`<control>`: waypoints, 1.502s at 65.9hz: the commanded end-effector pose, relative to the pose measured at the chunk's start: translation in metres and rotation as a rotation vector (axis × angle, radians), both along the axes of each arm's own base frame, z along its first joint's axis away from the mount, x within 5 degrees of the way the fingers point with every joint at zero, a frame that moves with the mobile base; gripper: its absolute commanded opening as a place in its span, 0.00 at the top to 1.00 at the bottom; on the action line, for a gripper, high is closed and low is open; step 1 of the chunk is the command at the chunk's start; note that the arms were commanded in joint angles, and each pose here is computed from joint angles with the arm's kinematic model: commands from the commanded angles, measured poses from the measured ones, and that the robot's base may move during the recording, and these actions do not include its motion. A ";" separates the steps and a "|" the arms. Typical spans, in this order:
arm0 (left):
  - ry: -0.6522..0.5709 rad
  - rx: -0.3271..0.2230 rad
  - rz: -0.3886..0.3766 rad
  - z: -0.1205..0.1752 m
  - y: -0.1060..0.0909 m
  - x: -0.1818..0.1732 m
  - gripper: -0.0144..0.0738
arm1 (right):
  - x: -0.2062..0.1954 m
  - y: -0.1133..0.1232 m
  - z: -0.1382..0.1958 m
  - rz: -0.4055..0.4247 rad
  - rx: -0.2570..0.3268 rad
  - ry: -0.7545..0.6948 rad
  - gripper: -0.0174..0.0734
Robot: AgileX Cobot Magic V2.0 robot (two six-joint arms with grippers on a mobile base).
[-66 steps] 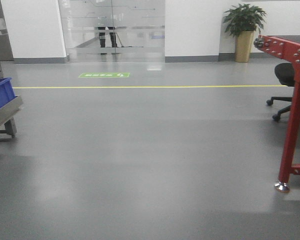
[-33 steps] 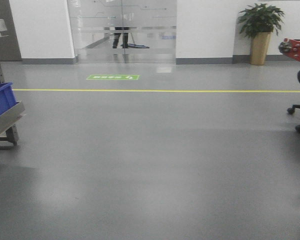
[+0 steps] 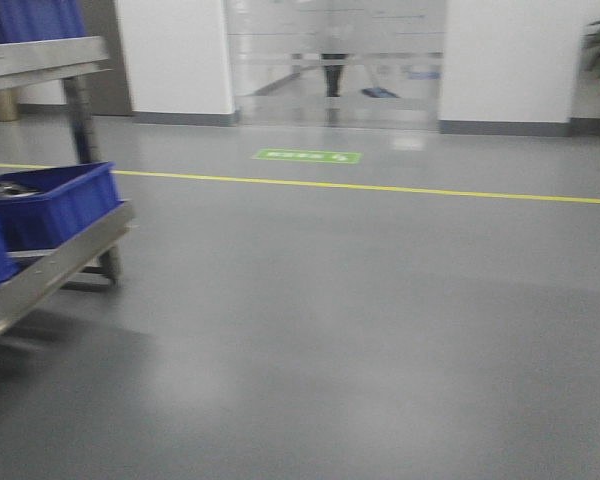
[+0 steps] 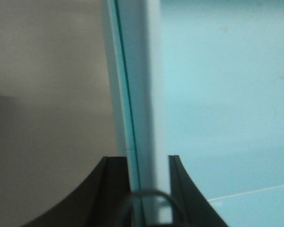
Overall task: Move two blue bins to right shelf middle
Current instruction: 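Drive along the aisle past the red workbench holding the light-blue bin, then turn the base toward the shelving with the dark blue bins and red bag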
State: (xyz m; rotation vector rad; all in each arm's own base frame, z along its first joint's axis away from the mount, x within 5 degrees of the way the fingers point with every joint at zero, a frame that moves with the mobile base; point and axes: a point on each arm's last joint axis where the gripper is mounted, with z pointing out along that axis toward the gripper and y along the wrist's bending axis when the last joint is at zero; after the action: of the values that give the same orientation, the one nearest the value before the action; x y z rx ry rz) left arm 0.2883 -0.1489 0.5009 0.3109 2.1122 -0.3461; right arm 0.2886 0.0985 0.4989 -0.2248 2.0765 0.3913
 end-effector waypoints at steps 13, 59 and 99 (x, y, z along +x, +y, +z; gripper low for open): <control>-0.124 -0.088 -0.032 0.020 -0.002 -0.006 0.96 | -0.006 0.003 0.015 0.021 0.071 -0.085 0.98; -0.124 -0.088 -0.032 0.020 -0.002 -0.006 0.96 | -0.006 0.003 0.015 0.021 0.071 -0.085 0.98; -0.124 -0.088 -0.032 0.020 -0.002 -0.006 0.96 | -0.006 0.003 0.015 0.021 0.071 -0.085 0.98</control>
State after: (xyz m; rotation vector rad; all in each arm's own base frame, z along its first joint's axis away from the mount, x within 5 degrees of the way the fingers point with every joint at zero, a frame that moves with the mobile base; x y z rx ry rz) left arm 0.2883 -0.1488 0.5010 0.3109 2.1118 -0.3437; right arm 0.2888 0.0985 0.4992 -0.2216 2.0732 0.3932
